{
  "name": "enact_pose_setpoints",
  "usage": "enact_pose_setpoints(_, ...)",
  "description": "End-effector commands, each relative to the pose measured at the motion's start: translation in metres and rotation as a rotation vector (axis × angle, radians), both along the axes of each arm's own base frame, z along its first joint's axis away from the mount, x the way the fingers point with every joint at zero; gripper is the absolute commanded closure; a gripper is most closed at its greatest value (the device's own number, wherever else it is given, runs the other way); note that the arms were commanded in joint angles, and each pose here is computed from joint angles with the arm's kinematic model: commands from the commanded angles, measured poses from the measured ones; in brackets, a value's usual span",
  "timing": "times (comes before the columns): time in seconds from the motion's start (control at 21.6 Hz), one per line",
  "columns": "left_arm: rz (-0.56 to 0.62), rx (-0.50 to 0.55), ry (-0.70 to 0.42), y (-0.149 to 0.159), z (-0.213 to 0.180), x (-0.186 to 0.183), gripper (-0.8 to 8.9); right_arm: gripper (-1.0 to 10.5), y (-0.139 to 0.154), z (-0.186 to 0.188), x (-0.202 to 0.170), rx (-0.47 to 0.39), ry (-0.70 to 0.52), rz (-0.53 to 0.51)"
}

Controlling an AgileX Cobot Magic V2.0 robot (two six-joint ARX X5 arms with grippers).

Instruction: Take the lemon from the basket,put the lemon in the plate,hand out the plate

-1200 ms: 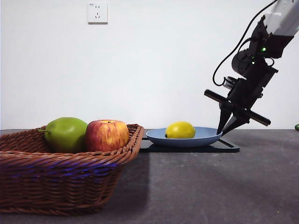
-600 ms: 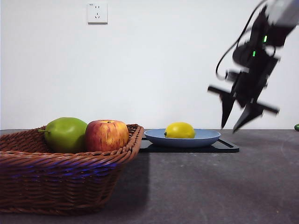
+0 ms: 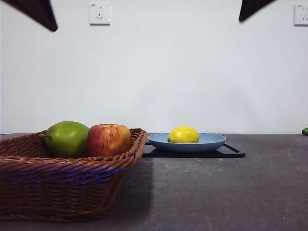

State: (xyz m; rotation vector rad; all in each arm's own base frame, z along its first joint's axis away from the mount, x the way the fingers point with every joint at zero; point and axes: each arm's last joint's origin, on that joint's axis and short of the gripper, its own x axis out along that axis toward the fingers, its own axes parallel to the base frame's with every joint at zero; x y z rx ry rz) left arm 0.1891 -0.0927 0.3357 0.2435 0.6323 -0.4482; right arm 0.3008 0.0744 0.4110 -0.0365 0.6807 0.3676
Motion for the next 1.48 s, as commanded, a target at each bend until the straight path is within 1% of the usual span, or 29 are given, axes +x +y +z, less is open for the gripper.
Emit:
enact_pose_setpoints(0.05,0.059,-0.081,-0.002,0.029,-0.002,0.015,8.07,9.4,0.001,0.005,-0.026,-0.010,-0.140,-0.003)
enact_pose_setpoints(0.14,0.106,-0.183,-0.018,0.050,-0.006,0.021,8.07,9.4,0.000,-0.007,-0.051,-0.011,-0.235,-0.029)
enact_pose_setpoints(0.23,0.155,-0.264,-0.046,0.064,-0.010,0.022,8.07,9.4,-0.003,-0.029,-0.070,0.023,-0.294,-0.029)
enact_pose_setpoints(0.32,0.179,-0.283,-0.092,0.069,-0.016,0.019,8.07,9.4,-0.009,-0.053,-0.086,0.024,-0.352,-0.059)
enact_pose_setpoints(0.42,0.194,-0.306,-0.159,0.069,-0.026,0.010,8.07,9.4,-0.013,-0.077,-0.101,0.027,-0.379,-0.072)
enact_pose_setpoints(0.51,0.232,-0.331,-0.248,0.072,-0.040,-0.007,8.07,9.4,-0.016,-0.101,-0.117,0.045,-0.400,-0.069)
enact_pose_setpoints(0.65,0.254,-0.347,-0.343,0.075,-0.058,-0.036,8.07,9.4,-0.021,-0.126,-0.142,0.085,-0.470,-0.065)
enact_pose_setpoints(0.74,0.258,-0.349,-0.371,0.076,-0.060,-0.047,8.07,9.4,-0.022,-0.132,-0.151,0.115,-0.504,-0.056)
enact_pose_setpoints(0.88,0.239,-0.369,-0.369,0.076,-0.058,-0.056,8.06,9.4,-0.024,-0.129,-0.155,0.137,-0.524,-0.066)
enact_pose_setpoints(1.02,0.227,-0.377,-0.386,0.076,-0.057,-0.056,8.05,9.4,-0.026,-0.127,-0.158,0.131,-0.542,-0.094)
enact_pose_setpoints(1.11,0.226,-0.378,-0.396,0.076,-0.056,-0.056,8.05,9.4,-0.026,-0.126,-0.158,0.132,-0.546,-0.096)
enact_pose_setpoints(1.3,0.226,-0.378,-0.397,0.076,-0.056,-0.055,8.05,9.4,-0.026,-0.126,-0.158,0.130,-0.546,-0.101)
enact_pose_setpoints(1.48,0.224,-0.378,-0.395,0.076,-0.056,-0.055,8.05,9.4,-0.027,-0.126,-0.158,0.117,-0.550,-0.133)
